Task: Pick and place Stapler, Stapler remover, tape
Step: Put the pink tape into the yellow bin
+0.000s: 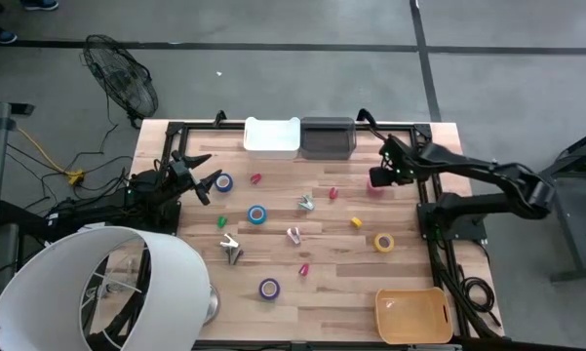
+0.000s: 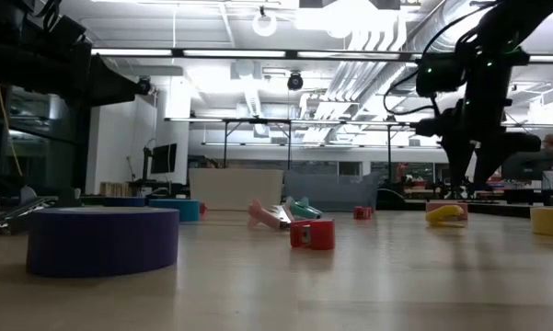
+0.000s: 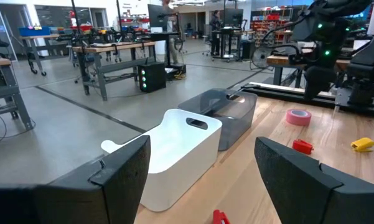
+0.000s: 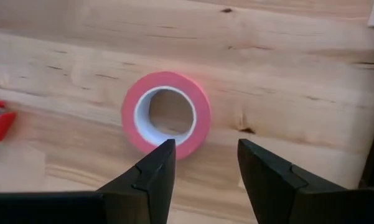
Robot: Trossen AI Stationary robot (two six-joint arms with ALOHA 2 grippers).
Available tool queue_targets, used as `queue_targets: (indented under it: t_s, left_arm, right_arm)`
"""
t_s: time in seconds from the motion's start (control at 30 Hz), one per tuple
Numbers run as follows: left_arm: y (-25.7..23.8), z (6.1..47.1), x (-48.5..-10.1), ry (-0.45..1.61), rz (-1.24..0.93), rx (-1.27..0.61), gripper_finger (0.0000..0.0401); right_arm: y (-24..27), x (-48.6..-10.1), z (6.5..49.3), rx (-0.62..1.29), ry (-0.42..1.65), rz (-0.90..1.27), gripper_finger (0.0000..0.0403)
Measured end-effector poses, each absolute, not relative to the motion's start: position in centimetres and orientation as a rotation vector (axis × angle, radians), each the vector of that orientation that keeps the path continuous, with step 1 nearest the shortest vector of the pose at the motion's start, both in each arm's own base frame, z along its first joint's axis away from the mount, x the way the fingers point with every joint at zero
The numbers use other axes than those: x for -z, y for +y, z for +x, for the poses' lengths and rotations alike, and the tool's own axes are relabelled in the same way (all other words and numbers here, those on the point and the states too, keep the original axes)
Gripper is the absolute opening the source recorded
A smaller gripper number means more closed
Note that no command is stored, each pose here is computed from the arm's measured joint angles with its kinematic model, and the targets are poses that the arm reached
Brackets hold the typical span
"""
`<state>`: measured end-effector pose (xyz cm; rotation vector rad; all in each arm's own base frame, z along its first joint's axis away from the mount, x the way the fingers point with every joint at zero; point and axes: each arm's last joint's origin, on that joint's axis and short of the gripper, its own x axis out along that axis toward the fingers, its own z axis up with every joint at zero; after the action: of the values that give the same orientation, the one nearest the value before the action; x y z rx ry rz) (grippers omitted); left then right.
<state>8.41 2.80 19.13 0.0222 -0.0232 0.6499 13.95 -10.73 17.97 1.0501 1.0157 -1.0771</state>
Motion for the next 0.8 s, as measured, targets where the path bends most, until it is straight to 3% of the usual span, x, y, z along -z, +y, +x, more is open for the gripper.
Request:
queue_targets:
  t_s: [0.8]
  left_arm:
    - [2.8, 8.4, -19.1, -0.023, 0.022, -0.650, 0.0285]
  right_arm:
    - [-12.6, -13.8, 16.1, 1.057, 1.159, 1.135, 0.0165]
